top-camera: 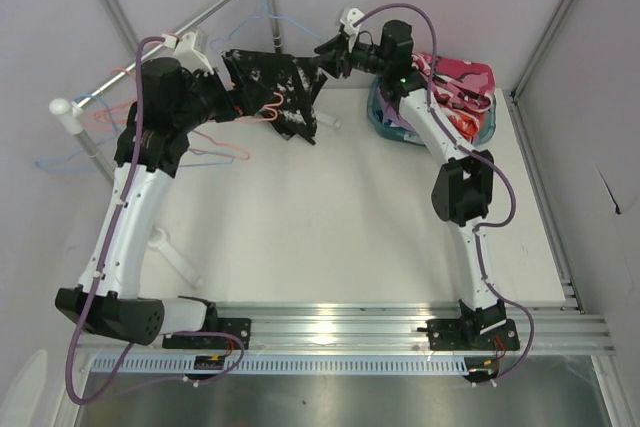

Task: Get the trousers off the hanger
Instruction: Grab a hanger with trousers on it with the left arm

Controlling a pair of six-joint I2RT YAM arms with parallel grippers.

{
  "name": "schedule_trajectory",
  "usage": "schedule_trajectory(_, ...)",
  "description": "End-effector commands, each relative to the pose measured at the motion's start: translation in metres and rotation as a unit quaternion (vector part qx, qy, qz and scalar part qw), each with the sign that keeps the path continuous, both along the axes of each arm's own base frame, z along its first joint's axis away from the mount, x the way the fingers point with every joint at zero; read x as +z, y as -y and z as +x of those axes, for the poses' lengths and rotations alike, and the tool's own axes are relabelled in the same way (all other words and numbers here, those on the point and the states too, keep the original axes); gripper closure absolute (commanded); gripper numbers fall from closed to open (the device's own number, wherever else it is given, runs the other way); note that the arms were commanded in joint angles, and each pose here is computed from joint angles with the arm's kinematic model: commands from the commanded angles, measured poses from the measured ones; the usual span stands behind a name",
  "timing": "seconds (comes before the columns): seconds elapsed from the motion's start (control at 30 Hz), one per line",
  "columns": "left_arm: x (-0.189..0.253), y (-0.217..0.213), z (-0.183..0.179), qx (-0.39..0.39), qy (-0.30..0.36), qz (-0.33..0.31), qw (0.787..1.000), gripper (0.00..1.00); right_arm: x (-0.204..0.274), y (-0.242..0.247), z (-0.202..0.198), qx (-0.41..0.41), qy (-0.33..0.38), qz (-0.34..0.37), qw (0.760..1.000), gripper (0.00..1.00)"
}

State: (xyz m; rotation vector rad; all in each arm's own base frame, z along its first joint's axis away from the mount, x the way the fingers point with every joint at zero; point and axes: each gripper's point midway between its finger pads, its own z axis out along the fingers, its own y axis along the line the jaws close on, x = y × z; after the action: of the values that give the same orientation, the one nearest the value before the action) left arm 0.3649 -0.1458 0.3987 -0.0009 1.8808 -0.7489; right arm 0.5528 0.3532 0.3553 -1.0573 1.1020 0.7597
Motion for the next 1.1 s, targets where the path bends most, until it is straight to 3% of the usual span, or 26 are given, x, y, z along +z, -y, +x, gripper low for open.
schedule_trajectory(0.0,0.016,-0.009,-0.009,0.009,0.032,0.012,0.999,0.04,-0.005,-0.010,-0.001,0.005,-0.002,-0.009,1.000,0.63)
schedule_trajectory(0.13,0.019,-0.011,-0.010,0.012,0.037,0.017,0.999,0.04,-0.014,-0.012,0.005,-0.015,-0.002,-0.022,1.000,0.58)
schedule_trajectory(0.2,0.016,-0.010,-0.010,0.010,0.034,0.019,0.999,0.04,-0.006,-0.010,0.004,-0.022,0.005,-0.022,1.000,0.49)
schedule_trajectory(0.57,0.014,-0.008,-0.008,0.005,0.032,0.017,0.999,0.03,0.048,0.008,-0.016,-0.050,0.060,-0.031,0.996,0.36)
schedule_trajectory(0.9,0.009,-0.003,-0.004,-0.004,0.025,0.010,1.000,0.04,0.071,0.027,-0.001,-0.058,0.100,-0.002,0.993,0.33)
schedule_trajectory(1.07,0.011,-0.004,-0.004,-0.005,0.026,0.012,1.000,0.04,0.062,0.050,0.034,-0.100,0.095,0.006,0.990,0.33)
